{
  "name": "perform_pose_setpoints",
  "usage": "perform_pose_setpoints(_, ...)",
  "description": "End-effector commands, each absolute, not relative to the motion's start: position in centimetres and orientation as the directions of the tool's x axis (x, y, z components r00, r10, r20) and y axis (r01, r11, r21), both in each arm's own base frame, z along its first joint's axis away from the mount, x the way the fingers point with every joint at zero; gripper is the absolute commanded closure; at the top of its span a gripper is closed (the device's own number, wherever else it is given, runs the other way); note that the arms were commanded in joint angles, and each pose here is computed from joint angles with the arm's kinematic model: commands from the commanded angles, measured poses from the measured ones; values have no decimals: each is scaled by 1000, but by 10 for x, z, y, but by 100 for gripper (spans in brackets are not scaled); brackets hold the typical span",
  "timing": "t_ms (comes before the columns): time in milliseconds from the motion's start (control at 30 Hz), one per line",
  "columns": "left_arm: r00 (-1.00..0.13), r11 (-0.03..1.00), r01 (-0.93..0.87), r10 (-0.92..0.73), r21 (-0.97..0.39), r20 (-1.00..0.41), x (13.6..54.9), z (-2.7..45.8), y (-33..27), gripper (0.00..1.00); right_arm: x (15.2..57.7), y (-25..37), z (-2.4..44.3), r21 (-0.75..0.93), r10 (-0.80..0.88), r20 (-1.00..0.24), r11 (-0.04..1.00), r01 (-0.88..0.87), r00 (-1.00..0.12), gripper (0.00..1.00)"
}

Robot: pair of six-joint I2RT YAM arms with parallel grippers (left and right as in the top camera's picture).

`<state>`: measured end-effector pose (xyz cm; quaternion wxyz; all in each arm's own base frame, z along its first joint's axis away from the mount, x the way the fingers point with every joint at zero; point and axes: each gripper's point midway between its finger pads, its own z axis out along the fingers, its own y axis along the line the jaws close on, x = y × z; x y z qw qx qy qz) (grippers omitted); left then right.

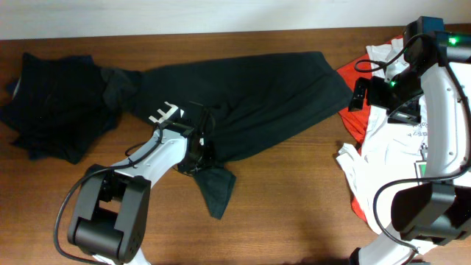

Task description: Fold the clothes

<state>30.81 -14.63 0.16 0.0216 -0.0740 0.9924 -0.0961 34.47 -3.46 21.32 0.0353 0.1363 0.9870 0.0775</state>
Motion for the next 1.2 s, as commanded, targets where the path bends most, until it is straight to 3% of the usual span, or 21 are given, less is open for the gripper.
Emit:
perform_pose_setpoints(0,-987,975,-161,-157,-151,40,293,-9,-140,85,341,-36,223,153,275,-80,953,261,-958,1)
perform_pose_setpoints(67,-986,978,-160,-152,-135,67,286,-10,-136,99,341,-36,223,153,275,-80,953,261,-958,1)
perform_pose_setpoints(267,-964,974,-217,-205,-57,172,263,0,-94,100,341,-36,223,152,275,-80,953,261,-958,1)
perform_pose_setpoints(667,-970,972,-216,-202,-97,137,255,44,-65,100,340,-36,223,152,275,-74,953,262,-959,1)
perform_pose_setpoints(733,-970,972,-216,-202,-96,139,255,44,-65,89,340,-36,223,152,275,-74,953,262,-959,1)
perform_pose_setpoints(833,-967,972,-218,-202,-91,152,252,44,-65,87,340,-36,223,152,275,-74,953,262,-959,1)
perform_pose_setpoints(1000,-967,974,-216,-204,-69,151,251,44,-61,87,340,-36,223,152,275,-74,953,262,-959,1)
perform_pose_setpoints(1033,-968,975,-215,-205,-56,146,251,44,-58,89,340,-36,223,152,275,-74,953,262,-959,1)
perform_pose_setpoints(1067,-969,977,-212,-205,-34,137,252,43,-54,98,340,-36,223,152,275,-74,953,262,-959,2)
perform_pose_setpoints(1167,-974,978,-208,-207,-3,95,260,42,-48,98,340,-36,223,152,275,-74,953,262,-959,1)
